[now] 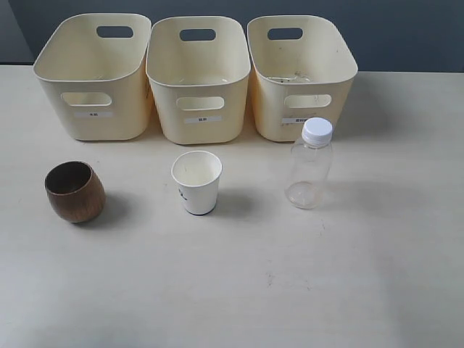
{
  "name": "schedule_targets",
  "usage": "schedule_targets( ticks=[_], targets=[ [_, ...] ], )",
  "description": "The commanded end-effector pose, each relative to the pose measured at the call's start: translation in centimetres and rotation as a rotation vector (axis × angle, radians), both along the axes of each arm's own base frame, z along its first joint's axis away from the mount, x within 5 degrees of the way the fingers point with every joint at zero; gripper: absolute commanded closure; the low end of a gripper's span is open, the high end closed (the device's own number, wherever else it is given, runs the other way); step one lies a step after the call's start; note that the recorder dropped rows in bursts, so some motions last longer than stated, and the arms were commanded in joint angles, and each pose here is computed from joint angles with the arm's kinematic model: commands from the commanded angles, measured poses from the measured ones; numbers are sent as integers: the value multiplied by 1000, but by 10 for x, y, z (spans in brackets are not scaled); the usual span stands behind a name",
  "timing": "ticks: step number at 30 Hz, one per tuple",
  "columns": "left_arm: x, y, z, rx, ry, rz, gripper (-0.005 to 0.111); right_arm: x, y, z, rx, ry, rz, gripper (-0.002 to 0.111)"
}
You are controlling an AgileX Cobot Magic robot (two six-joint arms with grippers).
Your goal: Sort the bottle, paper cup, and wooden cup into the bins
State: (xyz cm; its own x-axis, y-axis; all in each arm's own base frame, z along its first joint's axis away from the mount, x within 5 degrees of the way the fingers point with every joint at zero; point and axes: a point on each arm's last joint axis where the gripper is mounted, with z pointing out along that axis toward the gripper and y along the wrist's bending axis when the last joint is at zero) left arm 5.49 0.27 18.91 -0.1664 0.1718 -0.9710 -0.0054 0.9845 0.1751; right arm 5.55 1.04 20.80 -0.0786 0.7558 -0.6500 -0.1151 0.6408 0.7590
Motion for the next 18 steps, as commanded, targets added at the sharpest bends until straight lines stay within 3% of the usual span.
schedule_targets(
  ticks=[1, 9, 12, 16, 18],
  targets=[
    [0, 0, 3, -6, -15, 2, 107, 0, -3, 3, -2, -24, -33, 109],
    [0, 0, 3, -6, -15, 2, 107, 0, -4, 3, -14, -28, -38, 109],
    [0, 0, 3, -6, -15, 2, 107, 0, -3, 3, -92, -35, -37, 109],
    [0, 0, 3, -6, -15, 2, 107, 0, -2, 2, -316, -57, -39, 109],
    [0, 0, 3, -6, -15, 2, 107, 0, -2, 2, -345, -59, -35, 109]
  ],
)
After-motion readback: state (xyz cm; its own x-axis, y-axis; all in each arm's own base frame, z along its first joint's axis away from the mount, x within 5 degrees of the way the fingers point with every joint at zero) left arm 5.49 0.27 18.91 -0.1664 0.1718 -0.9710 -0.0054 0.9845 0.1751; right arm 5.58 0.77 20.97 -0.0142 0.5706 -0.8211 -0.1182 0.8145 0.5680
